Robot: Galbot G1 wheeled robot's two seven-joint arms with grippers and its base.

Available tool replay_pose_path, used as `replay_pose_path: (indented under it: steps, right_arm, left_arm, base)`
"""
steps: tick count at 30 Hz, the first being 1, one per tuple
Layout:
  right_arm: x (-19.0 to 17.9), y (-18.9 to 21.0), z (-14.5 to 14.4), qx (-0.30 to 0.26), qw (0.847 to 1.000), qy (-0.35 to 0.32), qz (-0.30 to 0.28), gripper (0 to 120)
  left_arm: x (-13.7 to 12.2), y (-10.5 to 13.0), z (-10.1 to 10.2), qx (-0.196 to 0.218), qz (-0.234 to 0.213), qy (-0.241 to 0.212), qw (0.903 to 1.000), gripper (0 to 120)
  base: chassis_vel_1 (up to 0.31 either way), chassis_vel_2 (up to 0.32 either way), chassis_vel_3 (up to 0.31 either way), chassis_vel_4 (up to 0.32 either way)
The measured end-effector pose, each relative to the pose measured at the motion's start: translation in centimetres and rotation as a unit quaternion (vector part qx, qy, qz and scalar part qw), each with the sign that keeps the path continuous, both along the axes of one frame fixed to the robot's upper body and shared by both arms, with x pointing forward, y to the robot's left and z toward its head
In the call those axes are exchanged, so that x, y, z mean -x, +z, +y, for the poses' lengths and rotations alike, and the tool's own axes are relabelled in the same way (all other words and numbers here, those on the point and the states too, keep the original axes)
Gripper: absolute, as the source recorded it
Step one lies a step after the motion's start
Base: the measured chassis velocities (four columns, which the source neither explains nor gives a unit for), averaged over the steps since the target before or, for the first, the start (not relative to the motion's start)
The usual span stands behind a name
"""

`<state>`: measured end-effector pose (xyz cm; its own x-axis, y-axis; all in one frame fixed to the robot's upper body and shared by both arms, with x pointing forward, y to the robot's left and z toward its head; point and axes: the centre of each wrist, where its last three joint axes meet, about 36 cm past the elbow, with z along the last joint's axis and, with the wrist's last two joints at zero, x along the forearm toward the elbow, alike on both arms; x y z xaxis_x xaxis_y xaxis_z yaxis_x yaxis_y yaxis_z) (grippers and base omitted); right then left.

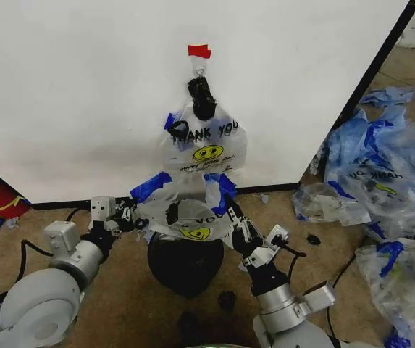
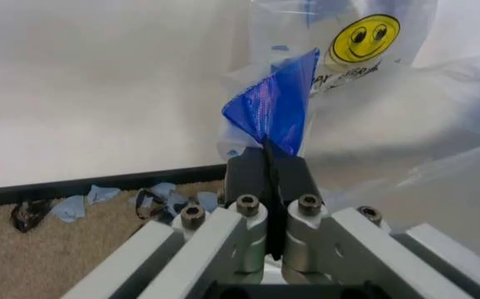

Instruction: Pick up the garbage bag from the wall and place it over the trash bin.

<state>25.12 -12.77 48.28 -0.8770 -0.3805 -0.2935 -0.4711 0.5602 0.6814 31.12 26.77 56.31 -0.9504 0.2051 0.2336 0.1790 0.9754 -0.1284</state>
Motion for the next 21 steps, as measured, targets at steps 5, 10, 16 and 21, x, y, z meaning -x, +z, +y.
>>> replay_pose_path:
  steps: [5, 10, 16, 21]
  right_arm:
    - [0.3, 0.0, 0.0, 0.001, 1.0, -0.002, 0.013, 0]
    - [0.9, -0.3, 0.0, 0.006, 0.999, -0.005, 0.032, 0]
    - [2.2, 0.4, 0.4, -0.003, 0.998, 0.012, 0.061, 0]
    - [2.7, -0.1, 1.2, 0.001, 0.996, 0.042, 0.079, 0]
  left_arm:
    - [0.0, -0.2, -0.1, 0.004, 0.003, 0.001, 1.0, 0]
    - [0.1, -0.4, -0.1, 0.004, 0.005, 0.001, 1.0, 0]
    - [0.1, -0.4, 0.0, 0.001, 0.005, 0.0, 1.0, 0]
    - [0.3, -0.2, 0.0, -0.007, 0.008, -0.005, 0.9999, 0]
  base:
    - [0.0, 0.0, 0.0, 0.0]
    - [0.0, 0.0, 0.0, 0.0]
    - [0.0, 0.0, 0.0, 0.0]
    - [0.0, 0.0, 0.0, 0.0]
